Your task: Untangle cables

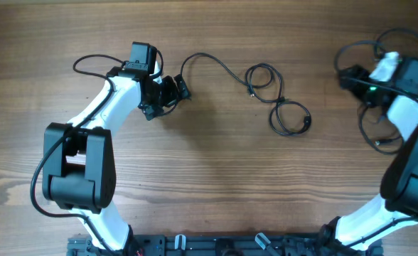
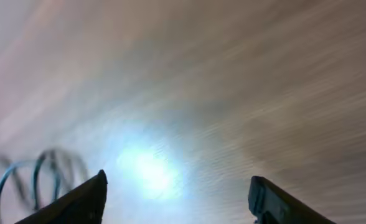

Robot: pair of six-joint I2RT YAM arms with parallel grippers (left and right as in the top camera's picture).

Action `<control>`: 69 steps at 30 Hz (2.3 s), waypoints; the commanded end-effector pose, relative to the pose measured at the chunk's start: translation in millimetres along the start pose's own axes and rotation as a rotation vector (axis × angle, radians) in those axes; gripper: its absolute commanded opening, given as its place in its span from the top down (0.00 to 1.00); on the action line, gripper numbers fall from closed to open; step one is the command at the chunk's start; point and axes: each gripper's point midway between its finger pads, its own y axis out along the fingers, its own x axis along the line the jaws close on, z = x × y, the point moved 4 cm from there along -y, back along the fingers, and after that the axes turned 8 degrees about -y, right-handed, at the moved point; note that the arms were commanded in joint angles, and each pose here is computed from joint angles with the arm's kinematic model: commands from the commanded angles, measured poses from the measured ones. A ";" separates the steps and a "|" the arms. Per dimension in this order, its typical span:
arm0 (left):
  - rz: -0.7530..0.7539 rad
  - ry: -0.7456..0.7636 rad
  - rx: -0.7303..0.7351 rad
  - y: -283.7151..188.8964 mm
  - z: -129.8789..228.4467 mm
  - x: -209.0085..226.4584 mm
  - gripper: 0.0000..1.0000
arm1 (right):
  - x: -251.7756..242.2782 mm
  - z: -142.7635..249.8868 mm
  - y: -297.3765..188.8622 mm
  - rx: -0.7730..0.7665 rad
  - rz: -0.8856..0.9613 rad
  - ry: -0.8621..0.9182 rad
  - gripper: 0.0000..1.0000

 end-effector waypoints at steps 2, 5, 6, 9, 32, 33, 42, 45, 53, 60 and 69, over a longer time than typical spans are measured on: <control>-0.004 0.005 -0.009 -0.1 -2.4 -1.9 0.00 | 38.1 45.0 16.8 0.200 -0.082 -0.056 0.28; -0.004 0.005 -0.009 -0.1 -2.4 -1.9 0.00 | 58.1 68.4 19.1 0.305 -0.111 -0.051 0.31; -0.004 0.005 -0.009 -0.1 -2.4 -1.9 0.00 | 68.7 76.2 19.2 0.339 -0.146 -0.051 0.30; -0.004 0.005 -0.009 -0.1 -2.4 -1.9 0.00 | 104.3 93.2 19.6 0.416 -0.263 -0.020 0.30; -0.058 0.015 -0.058 -0.6 -8.9 5.4 0.00 | 271.7 215.1 30.5 0.659 -0.384 -0.241 0.23; -0.071 0.014 -0.066 -0.8 -9.8 7.4 0.00 | 277.4 218.3 29.9 0.658 -0.401 -0.258 0.23; -0.045 0.009 -0.072 -0.8 -11.8 2.8 0.00 | 275.9 171.3 10.1 0.505 -0.388 -0.307 0.37; -0.024 0.022 -0.070 -0.7 -12.3 -0.7 0.00 | 253.2 149.9 3.0 0.458 -0.299 -0.264 0.54; -0.013 0.082 -0.059 -4.2 -12.0 -0.4 0.96 | 196.3 146.9 8.4 0.451 -0.008 -0.177 0.92; -0.004 0.032 -0.099 -30.6 -24.7 11.0 0.96 | 180.3 179.5 19.7 0.512 0.095 0.003 0.96; 0.018 0.040 -0.104 -37.3 -25.7 9.0 0.96 | 226.3 218.7 31.9 0.514 -0.079 -0.016 0.96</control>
